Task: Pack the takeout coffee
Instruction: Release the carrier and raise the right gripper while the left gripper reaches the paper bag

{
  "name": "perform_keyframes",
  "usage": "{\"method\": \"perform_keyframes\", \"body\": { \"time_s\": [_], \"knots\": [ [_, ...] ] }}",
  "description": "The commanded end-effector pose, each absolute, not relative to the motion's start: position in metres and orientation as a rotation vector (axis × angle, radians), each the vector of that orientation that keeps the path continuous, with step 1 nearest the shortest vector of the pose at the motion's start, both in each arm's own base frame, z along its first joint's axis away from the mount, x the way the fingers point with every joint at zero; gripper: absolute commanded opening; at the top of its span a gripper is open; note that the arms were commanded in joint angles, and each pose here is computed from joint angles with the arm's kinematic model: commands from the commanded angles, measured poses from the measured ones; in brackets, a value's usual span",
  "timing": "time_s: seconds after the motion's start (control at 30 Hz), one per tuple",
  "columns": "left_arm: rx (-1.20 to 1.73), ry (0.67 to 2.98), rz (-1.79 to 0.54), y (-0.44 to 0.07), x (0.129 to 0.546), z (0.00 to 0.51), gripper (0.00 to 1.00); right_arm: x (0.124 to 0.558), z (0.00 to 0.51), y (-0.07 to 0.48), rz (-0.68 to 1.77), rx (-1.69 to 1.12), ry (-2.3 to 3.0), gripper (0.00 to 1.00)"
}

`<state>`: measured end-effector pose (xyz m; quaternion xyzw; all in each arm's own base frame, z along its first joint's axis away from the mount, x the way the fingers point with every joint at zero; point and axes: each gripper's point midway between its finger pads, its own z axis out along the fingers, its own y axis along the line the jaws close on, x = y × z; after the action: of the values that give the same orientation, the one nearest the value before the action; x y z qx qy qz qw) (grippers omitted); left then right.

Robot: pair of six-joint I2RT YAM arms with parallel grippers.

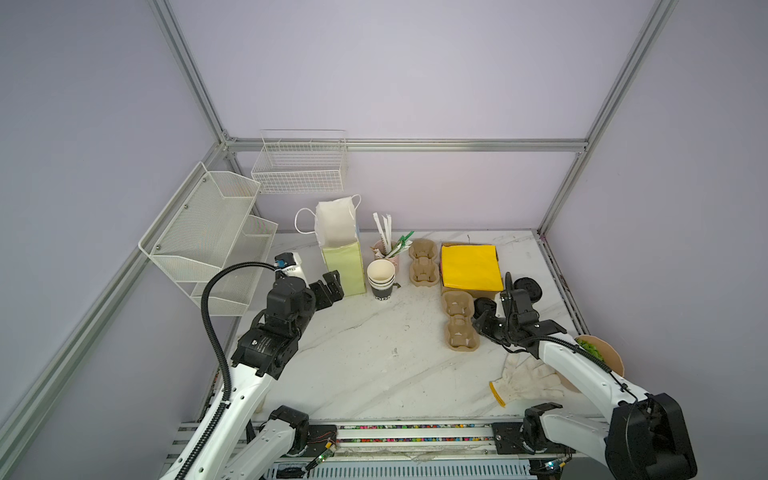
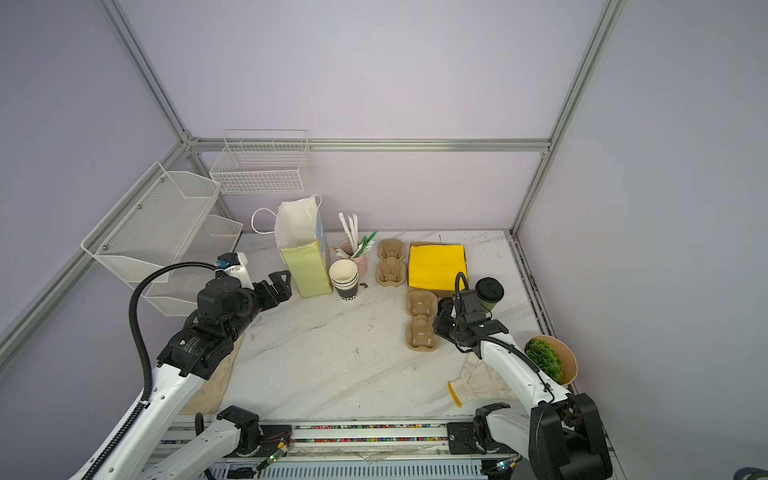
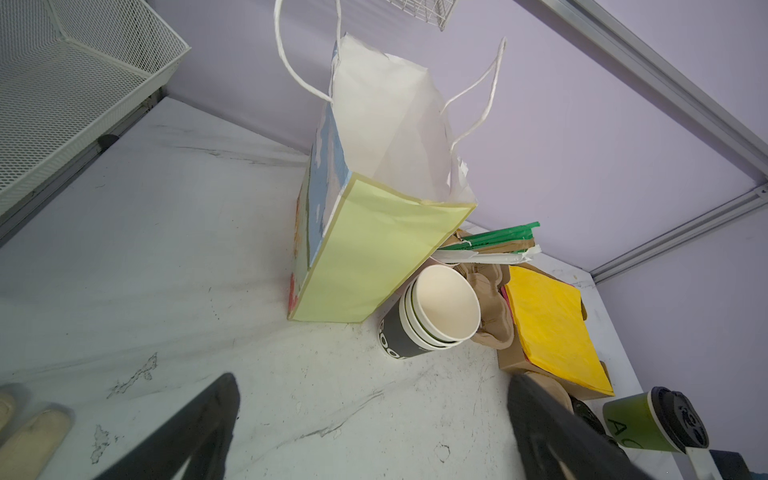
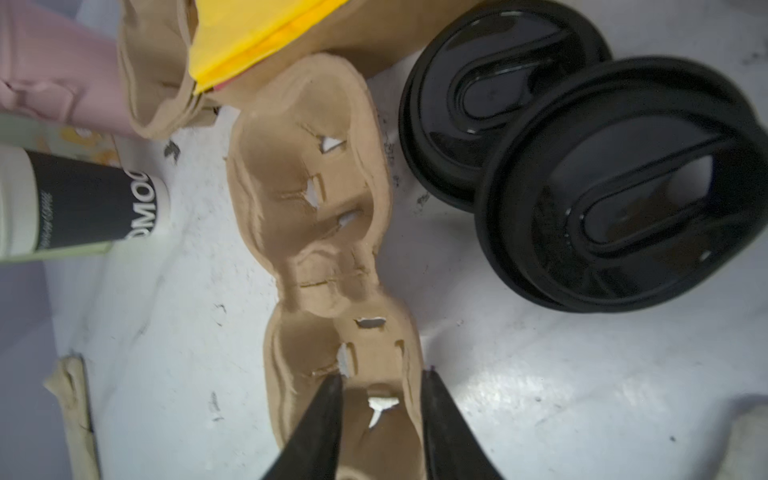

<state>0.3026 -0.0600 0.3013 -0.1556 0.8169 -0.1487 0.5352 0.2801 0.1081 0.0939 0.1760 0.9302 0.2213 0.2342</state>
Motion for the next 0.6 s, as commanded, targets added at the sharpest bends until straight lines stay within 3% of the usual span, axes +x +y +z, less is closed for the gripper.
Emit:
{"method": "perform_keyframes", "body": {
  "time_s": [0.0,0.27,0.57],
  "knots": [
    [-0.391,1.920,-0.364,-0.058,0.306,0.319,1.00,0.282,0.106,0.103,0.565,0.477,2.553,0.49],
    [-0.441,1.890,-0.298,-0.045,0.322,0.373,1.00,0.315,0.191,0.105,0.550,0.350,2.381,0.82],
    [-0.526,1.907,-0.256,-0.028,0.365,0.409,1.00,0.343,0.237,0.120,0.592,0.235,2.314,0.86]
  ]
}}
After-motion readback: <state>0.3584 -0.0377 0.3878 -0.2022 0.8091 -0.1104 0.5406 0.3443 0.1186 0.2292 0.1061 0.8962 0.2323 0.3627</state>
